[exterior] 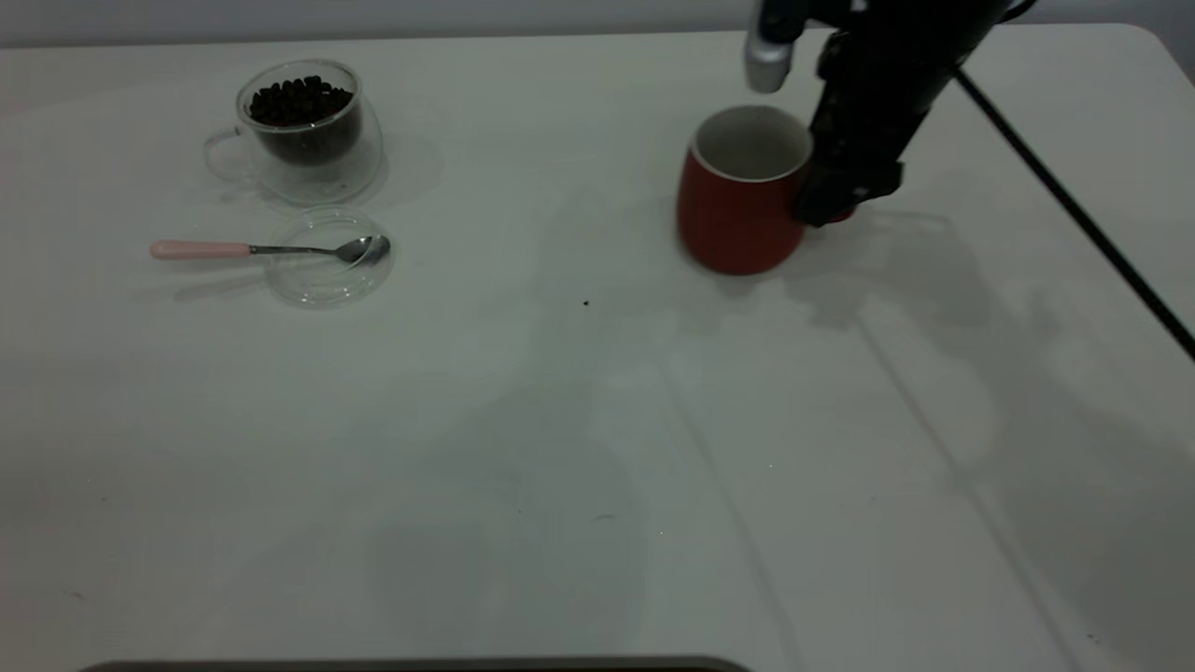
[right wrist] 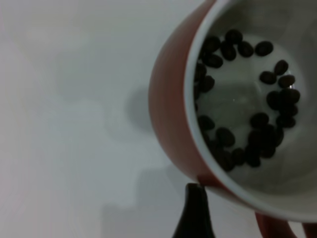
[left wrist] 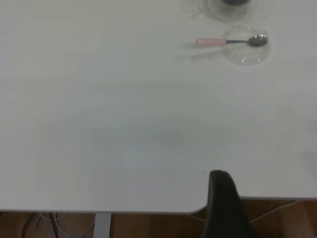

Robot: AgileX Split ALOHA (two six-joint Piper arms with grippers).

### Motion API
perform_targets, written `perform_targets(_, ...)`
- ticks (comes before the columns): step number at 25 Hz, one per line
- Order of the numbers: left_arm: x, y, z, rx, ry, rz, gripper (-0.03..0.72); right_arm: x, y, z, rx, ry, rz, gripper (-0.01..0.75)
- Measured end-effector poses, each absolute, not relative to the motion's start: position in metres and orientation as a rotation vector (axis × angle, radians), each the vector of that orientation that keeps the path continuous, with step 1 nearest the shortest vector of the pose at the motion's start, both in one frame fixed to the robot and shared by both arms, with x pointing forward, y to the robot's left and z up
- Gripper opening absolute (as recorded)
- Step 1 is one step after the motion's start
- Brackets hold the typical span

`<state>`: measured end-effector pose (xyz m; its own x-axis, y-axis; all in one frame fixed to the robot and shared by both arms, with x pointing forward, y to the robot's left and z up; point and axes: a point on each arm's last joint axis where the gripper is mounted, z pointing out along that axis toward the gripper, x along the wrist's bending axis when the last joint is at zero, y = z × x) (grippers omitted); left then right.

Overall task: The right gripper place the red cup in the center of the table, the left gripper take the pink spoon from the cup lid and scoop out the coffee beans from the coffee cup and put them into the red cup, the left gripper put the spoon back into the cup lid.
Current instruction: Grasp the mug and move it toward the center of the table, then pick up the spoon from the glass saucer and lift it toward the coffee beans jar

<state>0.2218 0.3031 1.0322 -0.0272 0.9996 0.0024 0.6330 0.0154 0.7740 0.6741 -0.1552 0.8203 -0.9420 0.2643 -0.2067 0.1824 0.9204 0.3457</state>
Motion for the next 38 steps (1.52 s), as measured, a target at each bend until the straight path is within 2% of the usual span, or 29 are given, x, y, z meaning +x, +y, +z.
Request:
perform_targets(14,0.222,0.303,1.032,1.676,1.72,0.818,0.503,0.643,-0.053,0.809,0.433,2.718,0.695,0.636)
perform_targets(21,0.222,0.303,1.032,1.676,1.72,0.818,0.503,0.636,-0.032,0.825,0.449,2.676,0.771,0.628)
perform_targets(24,0.222,0.303,1.032,1.676,1.72,0.818,0.503,0.638,-0.039,0.864,0.503,2.686,0.851,0.624)
perform_targets(28,0.222,0.303,1.032,1.676,1.72,0.818,0.503,0.633,-0.068,0.929,0.671,2.777,0.886,0.619)
perform_targets(33,0.222,0.303,1.032,1.671,1.723,0.816,0.503,0.605,-0.12,1.001,0.984,2.927,0.659,0.613)
perform_targets(38,0.222,0.303,1.032,1.671,1.723,0.816,0.503,0.56,-0.153,1.058,1.187,2.892,0.488,0.609)
